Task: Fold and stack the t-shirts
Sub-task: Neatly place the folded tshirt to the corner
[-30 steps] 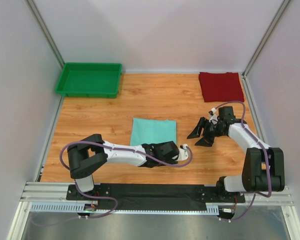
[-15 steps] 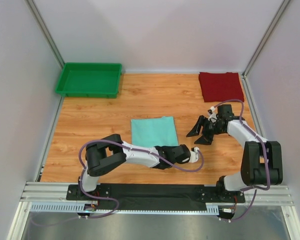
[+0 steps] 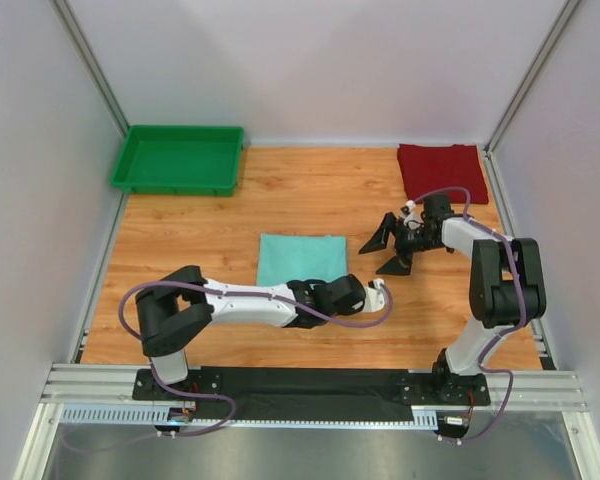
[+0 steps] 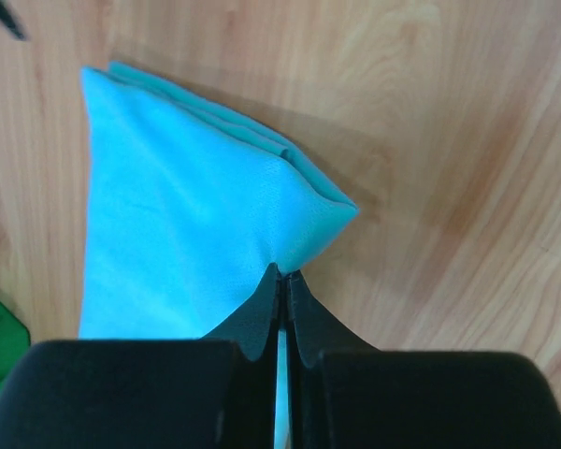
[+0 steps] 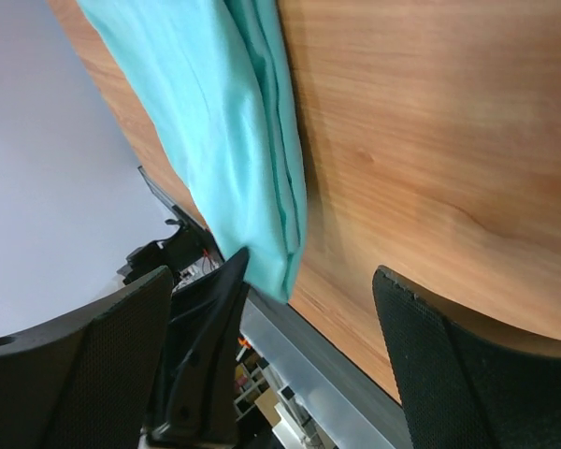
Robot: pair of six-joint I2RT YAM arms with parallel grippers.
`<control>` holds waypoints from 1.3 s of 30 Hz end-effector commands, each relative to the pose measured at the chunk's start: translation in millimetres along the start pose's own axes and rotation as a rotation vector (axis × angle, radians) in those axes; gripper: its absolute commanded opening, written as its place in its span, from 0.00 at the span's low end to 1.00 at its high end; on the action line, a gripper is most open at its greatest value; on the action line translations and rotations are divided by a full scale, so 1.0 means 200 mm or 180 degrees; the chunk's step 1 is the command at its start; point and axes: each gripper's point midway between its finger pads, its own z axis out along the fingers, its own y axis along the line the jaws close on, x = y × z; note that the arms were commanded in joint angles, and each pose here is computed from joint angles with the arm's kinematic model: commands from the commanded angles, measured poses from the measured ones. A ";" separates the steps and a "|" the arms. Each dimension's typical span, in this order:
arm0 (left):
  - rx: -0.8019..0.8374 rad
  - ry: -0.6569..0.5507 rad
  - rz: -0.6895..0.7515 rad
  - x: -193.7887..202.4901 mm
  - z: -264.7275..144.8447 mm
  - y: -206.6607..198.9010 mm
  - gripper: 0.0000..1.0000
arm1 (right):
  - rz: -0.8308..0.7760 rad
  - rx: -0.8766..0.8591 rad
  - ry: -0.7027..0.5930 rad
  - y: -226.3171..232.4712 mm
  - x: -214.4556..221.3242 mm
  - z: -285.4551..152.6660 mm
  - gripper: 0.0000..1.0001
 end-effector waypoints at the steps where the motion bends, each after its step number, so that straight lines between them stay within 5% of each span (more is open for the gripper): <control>1: -0.0034 -0.0286 -0.0394 -0.09 -0.15 0.14 0.00 | -0.0171 -0.0290 0.0102 0.15 -0.04 0.05 0.89; 13: -0.0048 -0.0370 -0.0526 -0.14 -0.24 0.23 0.00 | -0.0085 -0.0408 0.0373 0.22 0.03 0.30 0.93; 22: -0.0092 -0.0424 -0.0582 -0.17 -0.28 0.27 0.00 | -0.0023 -0.0222 0.0353 0.15 0.06 0.42 0.86; 27: -0.0060 -0.0463 -0.0701 -0.17 -0.31 0.27 0.00 | -0.0125 -0.0190 0.0266 0.14 -0.04 0.55 0.65; 29: -0.0030 -0.0502 -0.0816 -0.19 -0.32 0.26 0.01 | -0.0201 -0.0245 0.0188 0.18 -0.08 0.58 0.41; 31: -0.0017 -0.0503 -0.0954 -0.21 -0.33 0.28 0.16 | -0.0230 -0.0258 0.0105 0.20 -0.11 0.60 0.17; 32: 0.0003 -0.0516 -0.1135 -0.23 -0.35 0.29 0.41 | -0.0286 -0.0251 0.0068 0.22 -0.13 0.59 0.08; 35: 0.0020 -0.0600 -0.1464 -0.20 -0.45 0.36 0.76 | -0.0684 0.0069 -0.0108 0.27 -0.21 0.51 0.00; 39: 0.0022 -0.0929 -0.2066 -0.14 -0.73 0.48 0.81 | -0.1246 0.0809 -0.0199 0.23 -0.32 0.38 0.00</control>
